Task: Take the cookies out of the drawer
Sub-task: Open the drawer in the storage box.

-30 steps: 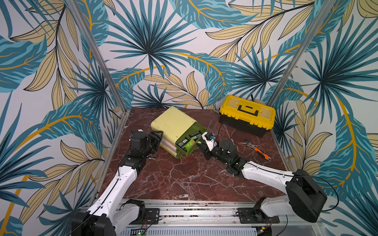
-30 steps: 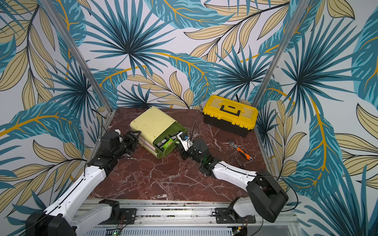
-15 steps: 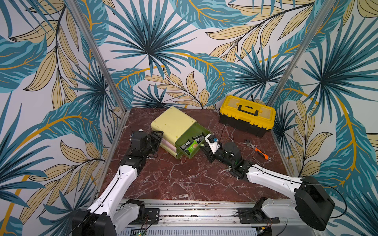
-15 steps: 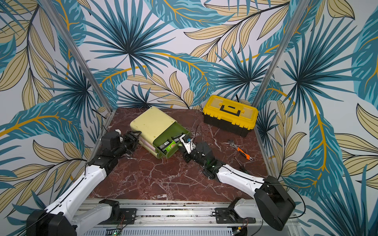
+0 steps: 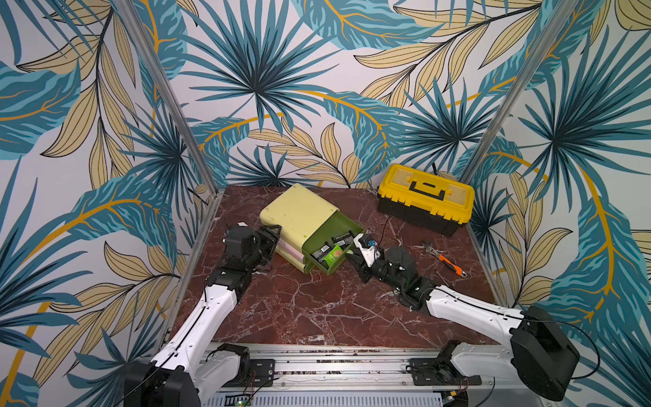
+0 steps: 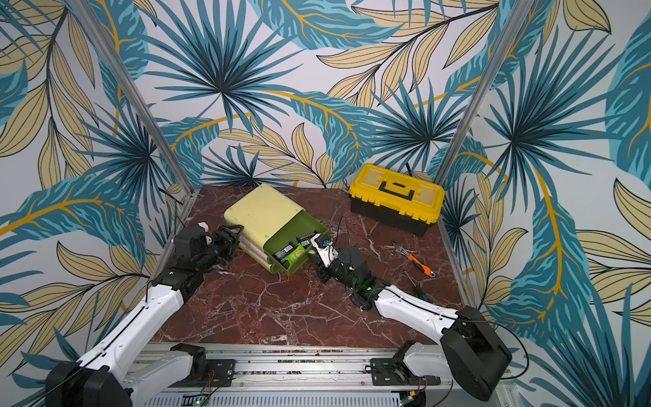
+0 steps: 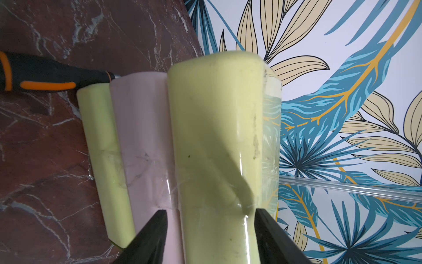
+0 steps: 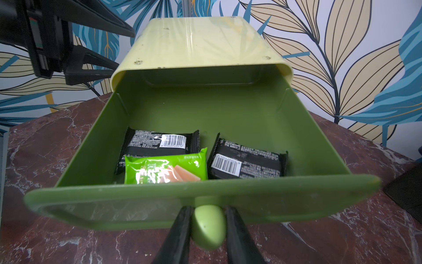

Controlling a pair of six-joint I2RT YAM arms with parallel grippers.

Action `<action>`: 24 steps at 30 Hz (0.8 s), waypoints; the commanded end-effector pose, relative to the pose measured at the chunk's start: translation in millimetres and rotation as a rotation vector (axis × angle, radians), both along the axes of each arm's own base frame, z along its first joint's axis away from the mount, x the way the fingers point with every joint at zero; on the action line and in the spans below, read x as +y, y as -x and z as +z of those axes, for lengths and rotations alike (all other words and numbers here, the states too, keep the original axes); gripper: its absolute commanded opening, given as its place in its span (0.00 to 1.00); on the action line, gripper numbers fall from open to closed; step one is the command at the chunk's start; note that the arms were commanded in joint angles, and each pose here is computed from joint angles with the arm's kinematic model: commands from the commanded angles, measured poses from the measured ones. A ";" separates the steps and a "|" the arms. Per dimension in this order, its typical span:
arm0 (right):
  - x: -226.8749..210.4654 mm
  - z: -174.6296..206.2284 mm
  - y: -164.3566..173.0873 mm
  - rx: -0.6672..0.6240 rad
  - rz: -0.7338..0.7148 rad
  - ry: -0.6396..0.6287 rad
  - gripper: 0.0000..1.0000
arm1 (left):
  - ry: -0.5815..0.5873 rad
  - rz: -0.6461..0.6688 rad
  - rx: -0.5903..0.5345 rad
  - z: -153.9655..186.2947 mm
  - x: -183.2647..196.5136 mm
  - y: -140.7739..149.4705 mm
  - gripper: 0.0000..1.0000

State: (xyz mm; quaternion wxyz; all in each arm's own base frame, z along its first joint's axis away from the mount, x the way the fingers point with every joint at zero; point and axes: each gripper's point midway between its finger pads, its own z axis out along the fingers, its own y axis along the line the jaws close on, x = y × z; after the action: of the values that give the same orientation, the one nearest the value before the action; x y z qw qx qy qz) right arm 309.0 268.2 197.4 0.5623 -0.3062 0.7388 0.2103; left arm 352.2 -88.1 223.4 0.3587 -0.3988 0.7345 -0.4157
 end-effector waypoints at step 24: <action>-8.0 -29.1 4.1 0.043 -0.026 0.065 0.47 | -0.730 -0.339 -0.131 93.4 -42.7 36.9 0.65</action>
State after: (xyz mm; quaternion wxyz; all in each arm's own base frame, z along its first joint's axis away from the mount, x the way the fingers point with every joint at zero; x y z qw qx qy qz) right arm 307.4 263.1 181.6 0.5491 -0.3067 0.7524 0.1954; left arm 324.3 -130.5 317.0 0.4452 -0.1600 0.8336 -0.2850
